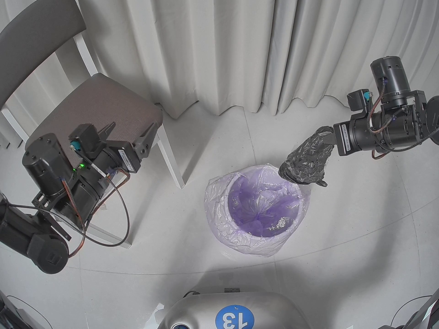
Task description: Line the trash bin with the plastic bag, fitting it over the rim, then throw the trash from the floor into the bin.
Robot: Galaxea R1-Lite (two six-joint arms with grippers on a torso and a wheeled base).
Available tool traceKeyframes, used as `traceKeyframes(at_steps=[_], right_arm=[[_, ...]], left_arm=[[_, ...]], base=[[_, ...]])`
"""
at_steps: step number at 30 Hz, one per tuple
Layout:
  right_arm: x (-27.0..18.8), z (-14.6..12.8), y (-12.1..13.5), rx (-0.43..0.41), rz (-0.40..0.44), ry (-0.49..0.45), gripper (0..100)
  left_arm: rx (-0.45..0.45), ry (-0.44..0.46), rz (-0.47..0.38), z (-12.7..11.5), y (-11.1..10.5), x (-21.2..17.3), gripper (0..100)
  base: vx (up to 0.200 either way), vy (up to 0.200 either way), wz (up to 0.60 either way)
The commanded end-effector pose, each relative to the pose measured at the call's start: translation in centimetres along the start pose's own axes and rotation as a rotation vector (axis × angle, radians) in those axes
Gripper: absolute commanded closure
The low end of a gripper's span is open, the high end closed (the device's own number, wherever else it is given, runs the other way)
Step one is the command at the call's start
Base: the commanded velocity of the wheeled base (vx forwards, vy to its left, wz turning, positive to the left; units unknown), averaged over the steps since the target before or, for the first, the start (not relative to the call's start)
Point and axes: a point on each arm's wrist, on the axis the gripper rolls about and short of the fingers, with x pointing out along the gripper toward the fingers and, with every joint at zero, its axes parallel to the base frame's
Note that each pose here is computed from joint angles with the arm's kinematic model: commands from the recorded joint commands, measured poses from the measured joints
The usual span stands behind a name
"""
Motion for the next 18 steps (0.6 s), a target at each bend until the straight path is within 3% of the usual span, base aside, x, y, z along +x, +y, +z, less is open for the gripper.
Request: traceKeyframes(at_steps=[1, 7, 13, 18], right_arm=[[-0.5, 0.2, 1.8, -0.029, 0.044, -0.032, 100], [0.1, -0.8, 3.1, -0.035, 0.076, -0.02, 100], [1.3, -2.0, 3.8, -0.009, 0.104, -0.102, 100], [1.7, -2.4, 3.8, -0.009, 0.104, -0.099, 100]], left_arm=[[-0.009, -0.068, 0.015, 2.3, 0.0, -1.8, 0], [-0.015, -0.089, 0.034, 2.8, 0.2, -3.2, 0], [-0.028, -0.146, 0.043, 3.9, 0.1, -5.1, 0], [-0.036, -0.196, 0.041, 5.0, 0.2, -6.5, 0]], base=[[0.0, 0.0, 0.0], [0.0, 0.0, 0.0], [0.0, 0.0, 0.0], [0.0, 0.0, 0.0]])
